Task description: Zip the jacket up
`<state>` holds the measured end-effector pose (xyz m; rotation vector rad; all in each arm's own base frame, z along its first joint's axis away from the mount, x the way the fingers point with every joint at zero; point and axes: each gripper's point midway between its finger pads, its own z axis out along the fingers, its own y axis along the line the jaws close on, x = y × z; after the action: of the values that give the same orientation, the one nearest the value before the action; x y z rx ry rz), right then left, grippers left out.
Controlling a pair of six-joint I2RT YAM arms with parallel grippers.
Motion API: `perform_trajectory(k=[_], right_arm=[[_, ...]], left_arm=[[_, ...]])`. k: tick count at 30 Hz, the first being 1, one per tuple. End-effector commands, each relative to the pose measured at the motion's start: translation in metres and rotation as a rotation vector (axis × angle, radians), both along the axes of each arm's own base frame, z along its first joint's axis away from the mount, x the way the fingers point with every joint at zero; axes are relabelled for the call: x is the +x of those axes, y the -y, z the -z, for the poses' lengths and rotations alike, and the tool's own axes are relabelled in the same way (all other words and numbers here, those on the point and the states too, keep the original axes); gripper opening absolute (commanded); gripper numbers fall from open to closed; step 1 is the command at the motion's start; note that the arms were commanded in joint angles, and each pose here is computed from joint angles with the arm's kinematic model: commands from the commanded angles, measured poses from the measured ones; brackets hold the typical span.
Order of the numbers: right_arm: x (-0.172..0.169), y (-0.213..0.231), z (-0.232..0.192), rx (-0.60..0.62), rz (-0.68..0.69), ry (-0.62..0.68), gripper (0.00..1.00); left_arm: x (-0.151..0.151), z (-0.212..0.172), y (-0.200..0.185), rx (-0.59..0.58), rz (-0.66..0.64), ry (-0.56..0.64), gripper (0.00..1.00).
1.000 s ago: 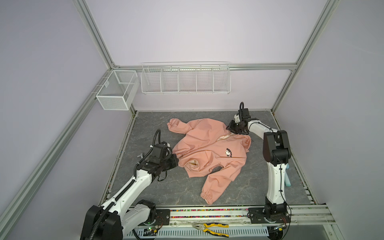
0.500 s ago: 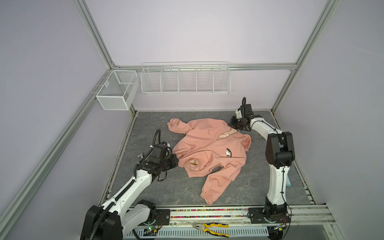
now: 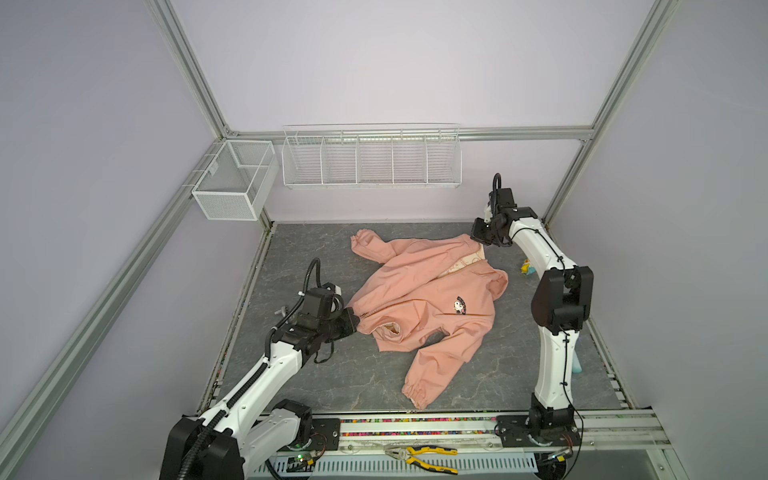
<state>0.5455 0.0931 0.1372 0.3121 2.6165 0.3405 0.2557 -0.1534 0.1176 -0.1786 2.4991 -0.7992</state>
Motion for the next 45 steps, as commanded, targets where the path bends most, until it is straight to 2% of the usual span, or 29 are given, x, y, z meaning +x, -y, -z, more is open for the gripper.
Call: perform_trajectory(k=[1, 7, 11, 13, 18, 21, 26, 33, 45], right_arm=[[-0.002, 0.024, 0.027, -0.090, 0.014, -0.067, 0.07], [0.004, 0.024, 0.051, -0.105, -0.009, -0.097, 0.07], [0.008, 0.027, 0.062, -0.109, -0.006, -0.113, 0.12], [0.009, 0.030, 0.062, -0.113, -0.003, -0.119, 0.19], [0.003, 0.038, 0.037, -0.128, 0.010, -0.087, 0.52], [-0.009, 0.041, 0.020, -0.132, 0.016, -0.067, 0.58], [-0.038, 0.038, 0.007, -0.104, 0.018, -0.043, 0.59], [-0.072, 0.029, 0.030, -0.129, -0.024, -0.097, 0.57], [-0.074, 0.042, 0.090, -0.231, -0.013, -0.206, 0.52]], left_arm=[[-0.003, 0.001, 0.000, -0.018, 0.003, -0.001, 0.00], [-0.003, 0.005, 0.010, -0.050, 0.040, -0.025, 0.00], [-0.002, 0.013, 0.010, -0.041, 0.034, -0.060, 0.00], [-0.001, 0.015, 0.010, -0.038, 0.032, -0.071, 0.00], [0.000, 0.019, 0.011, -0.029, 0.030, -0.088, 0.00], [0.002, 0.018, 0.010, -0.028, 0.027, -0.084, 0.00], [0.003, 0.015, 0.011, -0.030, 0.026, -0.078, 0.00], [0.002, 0.015, 0.011, -0.032, 0.030, -0.078, 0.00], [0.001, 0.013, 0.011, -0.041, 0.026, -0.073, 0.00]])
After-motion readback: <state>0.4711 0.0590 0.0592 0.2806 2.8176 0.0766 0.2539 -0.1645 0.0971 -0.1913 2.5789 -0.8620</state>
